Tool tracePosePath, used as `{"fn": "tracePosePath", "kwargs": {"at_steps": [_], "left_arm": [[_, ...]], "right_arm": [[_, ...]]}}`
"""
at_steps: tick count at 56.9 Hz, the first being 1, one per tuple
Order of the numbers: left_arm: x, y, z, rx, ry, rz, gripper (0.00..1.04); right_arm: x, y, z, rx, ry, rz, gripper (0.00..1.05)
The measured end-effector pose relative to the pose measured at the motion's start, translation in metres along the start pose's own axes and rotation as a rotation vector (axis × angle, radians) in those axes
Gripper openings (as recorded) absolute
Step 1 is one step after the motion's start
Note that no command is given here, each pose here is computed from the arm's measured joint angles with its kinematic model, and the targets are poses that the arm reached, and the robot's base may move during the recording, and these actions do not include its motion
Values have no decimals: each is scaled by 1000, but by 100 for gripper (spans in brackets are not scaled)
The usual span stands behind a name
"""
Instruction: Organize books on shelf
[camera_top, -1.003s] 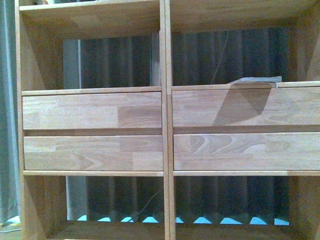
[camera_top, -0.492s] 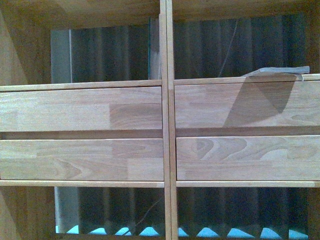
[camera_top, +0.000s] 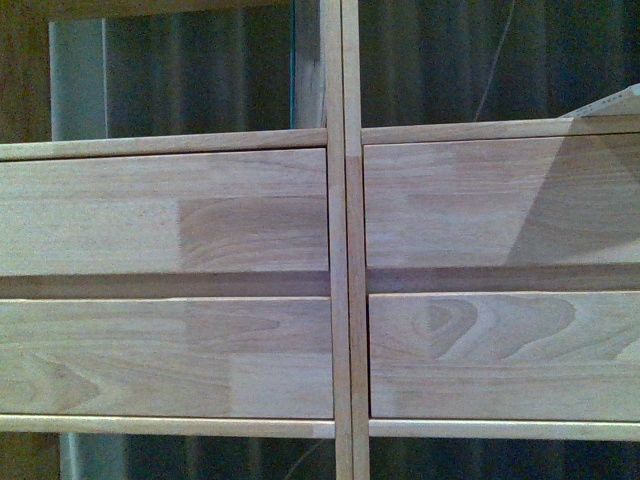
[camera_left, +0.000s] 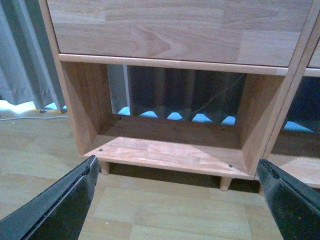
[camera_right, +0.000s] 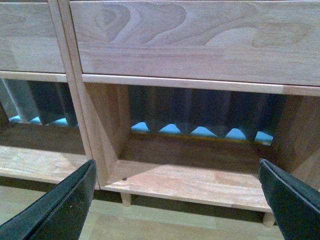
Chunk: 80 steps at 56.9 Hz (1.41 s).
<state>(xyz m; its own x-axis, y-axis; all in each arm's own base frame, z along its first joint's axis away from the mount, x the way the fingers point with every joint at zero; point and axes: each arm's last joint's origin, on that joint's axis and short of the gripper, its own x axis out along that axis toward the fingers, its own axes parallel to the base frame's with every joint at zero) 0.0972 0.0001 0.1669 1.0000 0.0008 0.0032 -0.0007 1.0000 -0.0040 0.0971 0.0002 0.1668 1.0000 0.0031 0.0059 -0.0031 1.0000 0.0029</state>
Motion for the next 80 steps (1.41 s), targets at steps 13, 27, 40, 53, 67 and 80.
{"fn": "tracePosePath", "kwargs": {"at_steps": [13, 27, 40, 53, 67, 80], "left_arm": [[0, 0, 0, 0, 0, 0, 97], [0, 0, 0, 0, 0, 0, 97], [0, 0, 0, 0, 0, 0, 97], [0, 0, 0, 0, 0, 1, 97], [0, 0, 0, 0, 0, 0, 97], [0, 0, 0, 0, 0, 0, 97]], "right_arm": [[0, 0, 0, 0, 0, -3, 98], [0, 0, 0, 0, 0, -2, 98], [0, 0, 0, 0, 0, 0, 98], [0, 0, 0, 0, 0, -1, 98], [0, 0, 0, 0, 0, -1, 98], [0, 0, 0, 0, 0, -1, 98]]}}
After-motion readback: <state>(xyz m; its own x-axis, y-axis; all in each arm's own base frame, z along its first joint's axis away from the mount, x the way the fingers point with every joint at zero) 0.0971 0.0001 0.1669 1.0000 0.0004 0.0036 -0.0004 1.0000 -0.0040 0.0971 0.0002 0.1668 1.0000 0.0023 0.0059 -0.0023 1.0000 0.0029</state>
